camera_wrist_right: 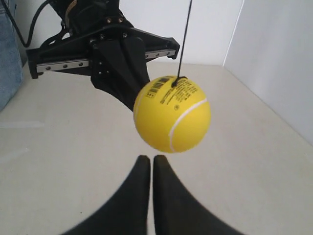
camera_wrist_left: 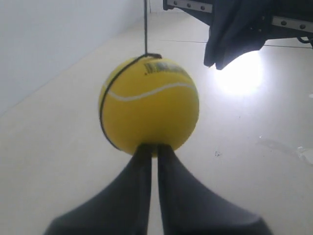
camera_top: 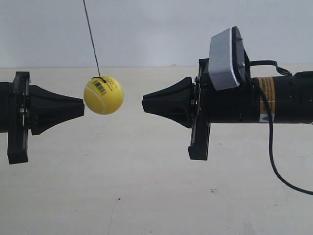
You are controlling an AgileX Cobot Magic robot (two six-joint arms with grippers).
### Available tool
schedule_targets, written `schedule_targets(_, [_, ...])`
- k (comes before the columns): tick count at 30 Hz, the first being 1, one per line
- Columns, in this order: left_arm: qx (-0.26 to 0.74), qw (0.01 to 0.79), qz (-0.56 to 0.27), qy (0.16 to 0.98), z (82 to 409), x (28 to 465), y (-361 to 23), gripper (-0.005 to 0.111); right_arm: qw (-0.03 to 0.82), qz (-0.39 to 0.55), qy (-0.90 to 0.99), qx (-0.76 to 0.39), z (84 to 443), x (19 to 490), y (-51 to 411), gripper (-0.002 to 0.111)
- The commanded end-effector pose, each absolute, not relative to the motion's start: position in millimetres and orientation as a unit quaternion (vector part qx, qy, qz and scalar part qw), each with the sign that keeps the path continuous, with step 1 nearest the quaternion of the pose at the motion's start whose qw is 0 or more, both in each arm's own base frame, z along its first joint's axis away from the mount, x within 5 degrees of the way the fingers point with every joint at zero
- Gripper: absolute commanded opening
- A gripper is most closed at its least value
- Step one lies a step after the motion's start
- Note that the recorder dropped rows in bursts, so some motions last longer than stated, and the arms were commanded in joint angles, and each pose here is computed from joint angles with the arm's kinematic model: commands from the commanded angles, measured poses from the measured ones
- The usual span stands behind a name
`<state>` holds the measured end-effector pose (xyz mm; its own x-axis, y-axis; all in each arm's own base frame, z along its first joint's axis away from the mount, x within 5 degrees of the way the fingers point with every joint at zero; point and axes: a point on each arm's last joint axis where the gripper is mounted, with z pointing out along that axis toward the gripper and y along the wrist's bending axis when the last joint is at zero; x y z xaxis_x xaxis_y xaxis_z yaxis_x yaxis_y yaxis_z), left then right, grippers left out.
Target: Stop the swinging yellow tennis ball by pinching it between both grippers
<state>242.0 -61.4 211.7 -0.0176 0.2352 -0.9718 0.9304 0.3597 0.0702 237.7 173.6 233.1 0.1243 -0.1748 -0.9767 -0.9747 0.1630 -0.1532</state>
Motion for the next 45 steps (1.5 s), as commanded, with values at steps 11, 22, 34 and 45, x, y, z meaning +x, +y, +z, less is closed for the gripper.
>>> schedule_targets(11, [0.497, 0.534, -0.322, 0.603, 212.6, 239.8, -70.6, 0.005, 0.551, 0.357, 0.544, -0.522, 236.1, 242.5, 173.7, 0.0])
schedule_targets(22, [0.512, 0.539, -0.326, 0.585, 216.3, 239.9, -81.6, 0.005, 0.549, 0.36, 0.547, -0.52, 236.0, 242.3, 173.7, 0.0])
schedule_targets(34, [0.506, 0.544, -0.325, 0.585, 217.3, 241.0, -81.4, 0.005, 0.548, 0.358, 0.548, -0.521, 235.1, 242.6, 173.7, 0.0])
schedule_targets(45, [0.508, 0.546, -0.323, 0.583, 217.2, 241.0, -81.4, 0.005, 0.547, 0.346, 0.554, -0.524, 233.3, 244.2, 173.0, 0.0])
